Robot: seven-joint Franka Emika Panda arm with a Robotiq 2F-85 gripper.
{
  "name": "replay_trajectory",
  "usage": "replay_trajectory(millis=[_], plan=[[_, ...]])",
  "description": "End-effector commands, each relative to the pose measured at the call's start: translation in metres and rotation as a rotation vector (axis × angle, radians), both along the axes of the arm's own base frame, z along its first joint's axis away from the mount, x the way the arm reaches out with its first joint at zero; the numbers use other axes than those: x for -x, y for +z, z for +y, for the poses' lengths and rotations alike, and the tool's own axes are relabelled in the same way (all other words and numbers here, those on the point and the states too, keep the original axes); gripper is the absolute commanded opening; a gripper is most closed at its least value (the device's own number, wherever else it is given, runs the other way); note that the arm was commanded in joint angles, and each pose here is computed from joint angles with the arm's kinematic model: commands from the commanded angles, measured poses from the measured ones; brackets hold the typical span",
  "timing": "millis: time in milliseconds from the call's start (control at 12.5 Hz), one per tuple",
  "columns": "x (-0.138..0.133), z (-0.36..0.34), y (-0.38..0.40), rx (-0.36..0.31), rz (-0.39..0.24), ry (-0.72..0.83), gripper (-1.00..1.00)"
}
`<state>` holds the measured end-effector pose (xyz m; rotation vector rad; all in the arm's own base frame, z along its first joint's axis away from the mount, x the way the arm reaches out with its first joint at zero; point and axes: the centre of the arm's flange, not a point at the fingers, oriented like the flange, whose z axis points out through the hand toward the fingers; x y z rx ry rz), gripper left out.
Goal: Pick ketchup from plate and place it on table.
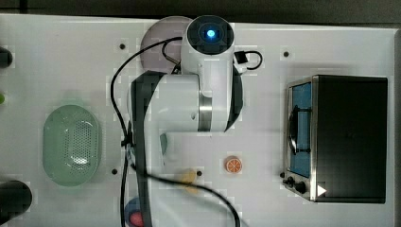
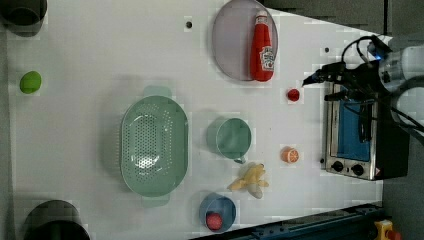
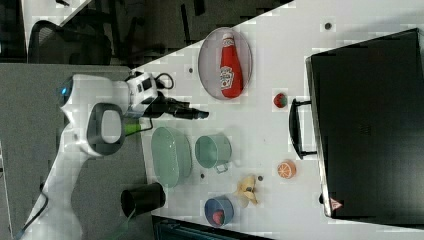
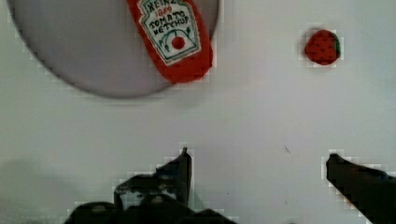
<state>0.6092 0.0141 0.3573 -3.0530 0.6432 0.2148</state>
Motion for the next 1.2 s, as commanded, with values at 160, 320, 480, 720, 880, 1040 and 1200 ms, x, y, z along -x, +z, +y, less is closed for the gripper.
replay_trajectory(millis=[160, 320, 480, 720, 880, 1040, 1200], plan=[[-0.036, 0.002, -0.014, -0.033, -0.087, 0.251, 1.00], [-0.048, 0.003, -0.039, -0.045, -0.078, 0.289, 1.00], [-0.058, 0.005, -0.061, -0.052, -0.071, 0.290, 1.00], [-0.073, 0.011, -0.093, -0.059, -0.077, 0.315, 1.00], [-0.081, 0.015, -0.118, -0.066, -0.093, 0.361, 1.00], [-0.089, 0.020, -0.139, -0.062, -0.143, 0.363, 1.00], [-0.094, 0.024, -0.159, -0.047, -0.172, 0.380, 1.00]])
